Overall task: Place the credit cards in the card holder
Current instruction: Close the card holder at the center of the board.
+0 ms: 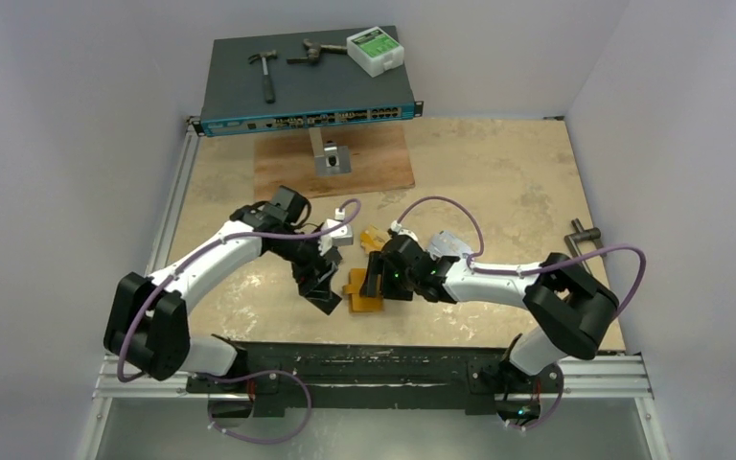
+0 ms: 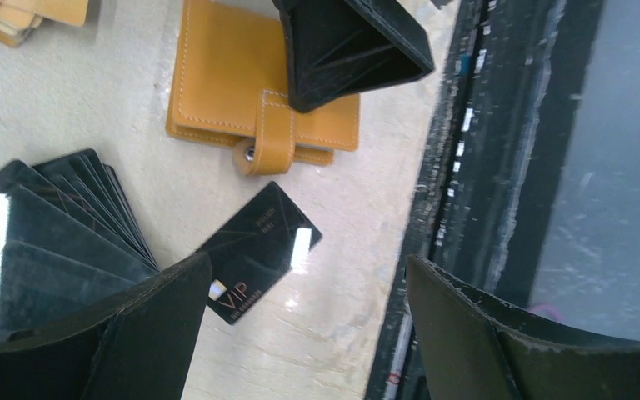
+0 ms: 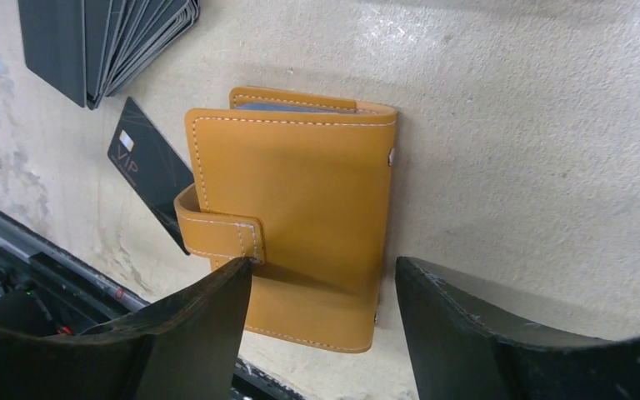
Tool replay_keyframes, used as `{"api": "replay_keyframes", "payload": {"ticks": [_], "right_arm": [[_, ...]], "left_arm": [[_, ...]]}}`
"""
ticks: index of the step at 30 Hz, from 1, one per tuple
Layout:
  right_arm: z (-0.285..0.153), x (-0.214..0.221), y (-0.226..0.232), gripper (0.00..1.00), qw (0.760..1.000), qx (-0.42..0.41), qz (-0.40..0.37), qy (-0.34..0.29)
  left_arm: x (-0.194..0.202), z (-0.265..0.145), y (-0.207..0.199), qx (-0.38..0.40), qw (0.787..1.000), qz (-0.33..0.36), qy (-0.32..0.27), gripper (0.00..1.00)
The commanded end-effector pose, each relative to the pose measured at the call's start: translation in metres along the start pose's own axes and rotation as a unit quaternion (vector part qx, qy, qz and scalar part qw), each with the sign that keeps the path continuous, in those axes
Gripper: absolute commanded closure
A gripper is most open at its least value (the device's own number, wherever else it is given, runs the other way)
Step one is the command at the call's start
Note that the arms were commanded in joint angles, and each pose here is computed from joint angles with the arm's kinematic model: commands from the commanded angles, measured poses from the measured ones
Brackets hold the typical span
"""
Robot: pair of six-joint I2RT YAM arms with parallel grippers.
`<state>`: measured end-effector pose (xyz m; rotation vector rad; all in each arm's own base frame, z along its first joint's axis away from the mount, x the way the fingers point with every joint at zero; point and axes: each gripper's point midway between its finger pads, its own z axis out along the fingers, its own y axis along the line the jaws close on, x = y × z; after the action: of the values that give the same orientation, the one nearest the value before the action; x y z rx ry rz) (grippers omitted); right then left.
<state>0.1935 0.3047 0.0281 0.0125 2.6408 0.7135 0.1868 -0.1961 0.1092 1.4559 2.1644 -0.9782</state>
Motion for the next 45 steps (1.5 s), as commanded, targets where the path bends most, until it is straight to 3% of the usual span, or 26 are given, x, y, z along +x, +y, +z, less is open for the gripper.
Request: {"api": "replay_keyframes", "payload": {"ticks": [1, 11, 21, 29, 37, 39, 42, 45], "right_arm": [[0.01, 0.021, -0.026, 0.38, 0.999, 0.032, 0.029, 0.008], [0.02, 0.045, -0.04, 0.59, 0.997, 0.01, 0.077, 0.007], [0.005, 0.042, -0.024, 0.59, 0.987, -0.09, 0.132, -0.03], [0.007, 0.046, -0.023, 0.54, 0.977, -0.131, 0.166, -0.025], [0.022, 0.042, 0.007, 0.56, 0.965, -0.205, 0.163, -0.011], [0.024, 0.041, 0.013, 0.63, 0.961, -0.221, 0.167, -0.009], [0.015, 0.037, 0.011, 0.92, 0.955, -0.233, 0.181, -0.022], [-0.005, 0.031, 0.003, 1.0, 0.955, -0.226, 0.188, -0.047]], "left_arm": [[-0.011, 0.019, 0.03, -0.074, 0.995, 0.063, 0.011, 0.14], [-0.027, 0.042, 0.049, -0.136, 0.984, 0.105, 0.045, 0.15], [0.016, 0.069, 0.073, -0.195, 0.95, 0.159, 0.184, 0.16], [0.026, 0.075, 0.074, -0.191, 0.95, 0.163, 0.187, 0.16], [0.028, 0.076, 0.068, -0.182, 0.953, 0.157, 0.183, 0.16], [0.026, 0.075, 0.066, -0.18, 0.955, 0.156, 0.178, 0.16], [0.013, 0.067, 0.061, -0.182, 0.957, 0.155, 0.161, 0.15], [-0.01, 0.047, 0.05, -0.185, 0.964, 0.141, 0.131, 0.13]]}}
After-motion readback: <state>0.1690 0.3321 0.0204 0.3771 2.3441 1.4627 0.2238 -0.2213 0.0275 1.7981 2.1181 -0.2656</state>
